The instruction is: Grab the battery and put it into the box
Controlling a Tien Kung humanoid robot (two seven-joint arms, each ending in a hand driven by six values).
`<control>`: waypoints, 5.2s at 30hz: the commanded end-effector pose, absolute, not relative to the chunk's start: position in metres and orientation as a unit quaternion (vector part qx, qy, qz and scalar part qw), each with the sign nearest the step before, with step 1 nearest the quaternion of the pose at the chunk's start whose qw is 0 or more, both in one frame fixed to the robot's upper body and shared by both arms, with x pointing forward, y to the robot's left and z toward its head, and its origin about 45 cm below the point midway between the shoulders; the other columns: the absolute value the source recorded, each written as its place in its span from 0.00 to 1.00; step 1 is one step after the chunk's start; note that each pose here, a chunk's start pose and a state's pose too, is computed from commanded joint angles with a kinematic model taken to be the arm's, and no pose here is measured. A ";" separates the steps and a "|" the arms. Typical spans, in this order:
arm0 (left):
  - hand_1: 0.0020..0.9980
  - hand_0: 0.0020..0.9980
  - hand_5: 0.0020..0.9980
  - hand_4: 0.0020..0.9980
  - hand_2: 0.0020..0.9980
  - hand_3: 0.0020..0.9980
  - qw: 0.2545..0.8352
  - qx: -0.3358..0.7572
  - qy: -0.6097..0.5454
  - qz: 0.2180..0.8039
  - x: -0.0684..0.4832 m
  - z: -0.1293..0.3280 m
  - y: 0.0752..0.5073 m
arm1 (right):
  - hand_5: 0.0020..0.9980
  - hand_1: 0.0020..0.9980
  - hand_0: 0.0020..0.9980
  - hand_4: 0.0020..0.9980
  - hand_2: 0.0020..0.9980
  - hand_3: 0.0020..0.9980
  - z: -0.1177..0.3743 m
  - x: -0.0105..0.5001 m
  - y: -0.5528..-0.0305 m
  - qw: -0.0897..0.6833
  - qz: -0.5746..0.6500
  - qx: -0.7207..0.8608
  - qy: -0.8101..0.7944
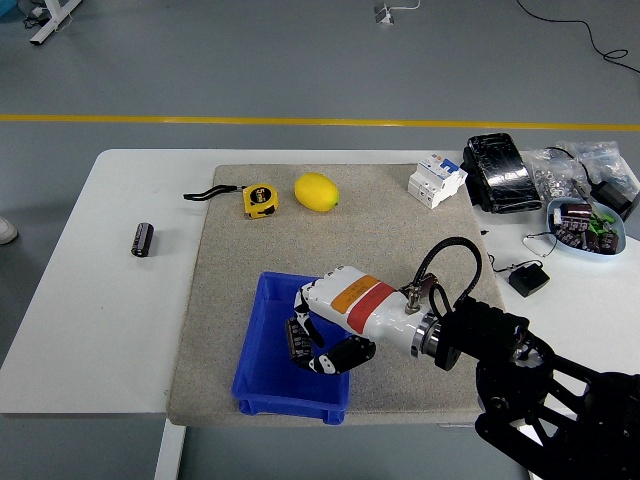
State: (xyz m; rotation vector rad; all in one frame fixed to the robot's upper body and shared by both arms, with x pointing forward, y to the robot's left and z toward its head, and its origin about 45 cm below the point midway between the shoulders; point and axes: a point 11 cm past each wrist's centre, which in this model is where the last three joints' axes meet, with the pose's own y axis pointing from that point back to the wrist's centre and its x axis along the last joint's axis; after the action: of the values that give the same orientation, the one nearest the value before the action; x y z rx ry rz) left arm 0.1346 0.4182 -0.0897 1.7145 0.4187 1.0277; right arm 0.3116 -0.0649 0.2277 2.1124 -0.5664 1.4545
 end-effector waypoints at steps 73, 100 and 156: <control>0.68 0.67 0.67 0.65 0.69 0.63 0.538 0.710 0.168 0.422 0.142 -0.092 0.405 | 0.06 0.13 0.00 0.70 0.65 0.23 0.171 0.419 -0.202 0.406 0.627 0.643 -0.170; 0.67 0.67 0.67 0.65 0.69 0.63 0.543 0.708 0.166 0.420 0.144 -0.092 0.401 | 0.01 0.13 0.00 0.65 0.48 0.22 0.157 0.416 -0.203 0.398 0.628 0.644 -0.182; 0.67 0.67 0.67 0.65 0.69 0.63 0.538 0.714 0.170 0.416 0.140 -0.091 0.409 | 0.00 0.11 0.00 0.65 0.46 0.21 0.233 0.306 -0.047 0.188 0.729 0.654 -0.071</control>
State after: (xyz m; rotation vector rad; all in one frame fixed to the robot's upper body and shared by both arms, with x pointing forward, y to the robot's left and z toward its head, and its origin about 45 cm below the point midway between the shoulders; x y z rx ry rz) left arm 0.1396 0.4090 -0.0910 1.6981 0.4053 0.9890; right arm 0.3058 -0.0467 0.2330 1.8410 -0.2000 2.0507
